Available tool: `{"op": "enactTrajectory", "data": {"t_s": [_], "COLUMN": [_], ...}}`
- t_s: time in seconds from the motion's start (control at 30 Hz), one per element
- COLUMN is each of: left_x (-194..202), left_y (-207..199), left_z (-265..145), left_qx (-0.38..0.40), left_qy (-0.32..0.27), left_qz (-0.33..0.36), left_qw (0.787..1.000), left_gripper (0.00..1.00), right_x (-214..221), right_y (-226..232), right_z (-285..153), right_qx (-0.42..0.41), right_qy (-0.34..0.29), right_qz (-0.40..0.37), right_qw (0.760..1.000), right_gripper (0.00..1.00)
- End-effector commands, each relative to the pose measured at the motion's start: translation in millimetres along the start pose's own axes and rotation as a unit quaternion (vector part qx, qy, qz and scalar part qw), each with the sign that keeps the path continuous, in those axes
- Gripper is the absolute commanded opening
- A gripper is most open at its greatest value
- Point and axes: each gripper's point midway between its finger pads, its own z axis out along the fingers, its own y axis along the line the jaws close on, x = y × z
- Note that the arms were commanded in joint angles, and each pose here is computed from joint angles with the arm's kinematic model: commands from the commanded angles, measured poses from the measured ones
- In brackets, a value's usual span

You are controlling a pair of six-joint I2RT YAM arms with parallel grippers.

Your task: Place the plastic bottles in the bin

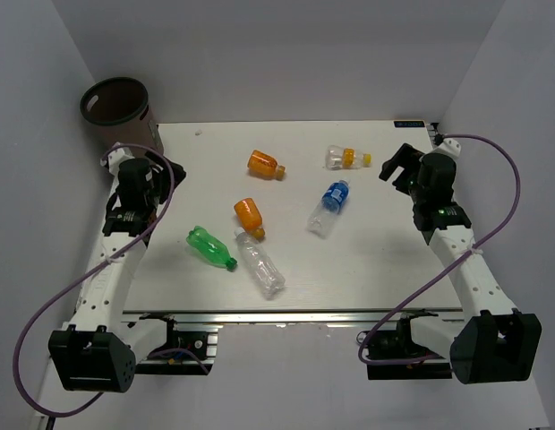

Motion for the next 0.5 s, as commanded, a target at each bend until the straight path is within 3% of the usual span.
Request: {"op": "enactTrajectory", "data": {"t_s": [0.0,0.17,0.27,0.47], "left_x": [26,88,131,167], "left_y": [-2,-1,13,19], "left_z": [-11,-26,-26,-15], "left_qx": [0.021,0.078,0.064,0.035], "left_qy": [0.050,0.131,0.171,0.195], "left_qz": [-0.027,-0.028,-0.024,-0.002], "left_qw": [0.998,0.988,0.983,0.980], "left_gripper": [0.98,0.98,0.98,0.98], "right_x": [-22,-9,-4,7], "right_y": [18,42,27,29], "right_z": [-5,-11,-9,-9], "right_qx": [-0.044,-0.126,-0.081,-0.102], "right_qy": [-0.036,-0.015,-0.009,0.006], "right_qz": [0.002,-0.048,-0.006,-0.038], "right_qw": [0.998,0.991,0.997,0.994], "right_gripper": [0.89,0.89,0.89,0.89]}}
